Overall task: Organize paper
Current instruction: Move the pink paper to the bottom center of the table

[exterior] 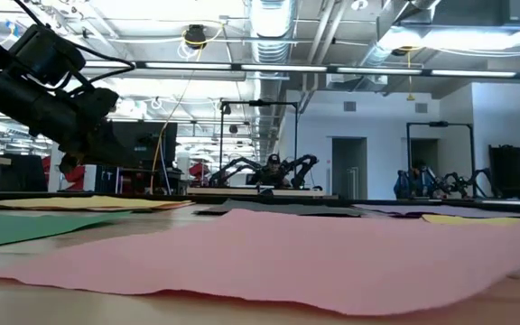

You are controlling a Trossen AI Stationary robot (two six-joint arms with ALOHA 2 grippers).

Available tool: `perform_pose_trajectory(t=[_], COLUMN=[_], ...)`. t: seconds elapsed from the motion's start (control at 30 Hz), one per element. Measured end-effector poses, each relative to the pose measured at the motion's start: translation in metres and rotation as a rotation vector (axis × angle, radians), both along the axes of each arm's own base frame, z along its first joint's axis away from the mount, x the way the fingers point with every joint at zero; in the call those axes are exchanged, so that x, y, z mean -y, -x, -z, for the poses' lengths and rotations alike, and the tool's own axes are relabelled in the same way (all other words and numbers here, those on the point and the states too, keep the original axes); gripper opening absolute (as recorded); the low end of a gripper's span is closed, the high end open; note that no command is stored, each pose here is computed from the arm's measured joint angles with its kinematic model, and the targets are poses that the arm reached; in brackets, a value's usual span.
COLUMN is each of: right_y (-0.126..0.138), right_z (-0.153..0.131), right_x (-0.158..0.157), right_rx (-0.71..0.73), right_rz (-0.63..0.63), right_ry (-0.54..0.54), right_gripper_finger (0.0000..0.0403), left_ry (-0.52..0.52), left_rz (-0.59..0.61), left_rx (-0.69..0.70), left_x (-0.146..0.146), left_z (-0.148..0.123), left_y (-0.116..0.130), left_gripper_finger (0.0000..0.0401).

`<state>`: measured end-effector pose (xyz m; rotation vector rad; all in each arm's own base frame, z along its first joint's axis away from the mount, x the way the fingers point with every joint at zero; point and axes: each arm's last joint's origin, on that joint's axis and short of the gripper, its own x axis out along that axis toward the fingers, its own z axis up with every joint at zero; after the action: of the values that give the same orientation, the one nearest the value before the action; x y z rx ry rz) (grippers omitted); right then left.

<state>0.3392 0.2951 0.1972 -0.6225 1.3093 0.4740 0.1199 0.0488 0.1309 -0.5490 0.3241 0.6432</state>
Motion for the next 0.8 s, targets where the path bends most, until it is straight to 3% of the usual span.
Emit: perform_pose_trajectory(t=[0.3,0.47,0.6,0.73,0.8], right_y=[0.000,0.000,-0.003,-0.006,-0.007], right_z=[0.000,0.000,0.000,-0.001,-0.002], right_x=[-0.001,-0.001,0.002,0.013,0.018], right_rx=[-0.022,-0.029,-0.008,0.128,0.213], right_rz=[0.096,0.175,0.303,0.527,0.618], right_ry=[-0.060,-0.081,-0.086,0.022,0.080], right_gripper_finger=[0.0094,0.0121,0.0102,0.0021,0.0009], left_ry=[0.016,0.021,0.030,0.038,0.039], left_rz=[-0.012,-0.008,0.000,-0.004,-0.004], left_rx=[-0.041,-0.047,-0.042,-0.037,-0.037], left_x=[0.000,0.001,0.001,0.001,0.001], left_z=[0.004,0.004,0.004,0.004,0.004], left_y=[0.002,0.002,0.002,0.002,0.002], left_gripper_finger=[0.0000,0.0000,0.0000,0.0000,0.0000])
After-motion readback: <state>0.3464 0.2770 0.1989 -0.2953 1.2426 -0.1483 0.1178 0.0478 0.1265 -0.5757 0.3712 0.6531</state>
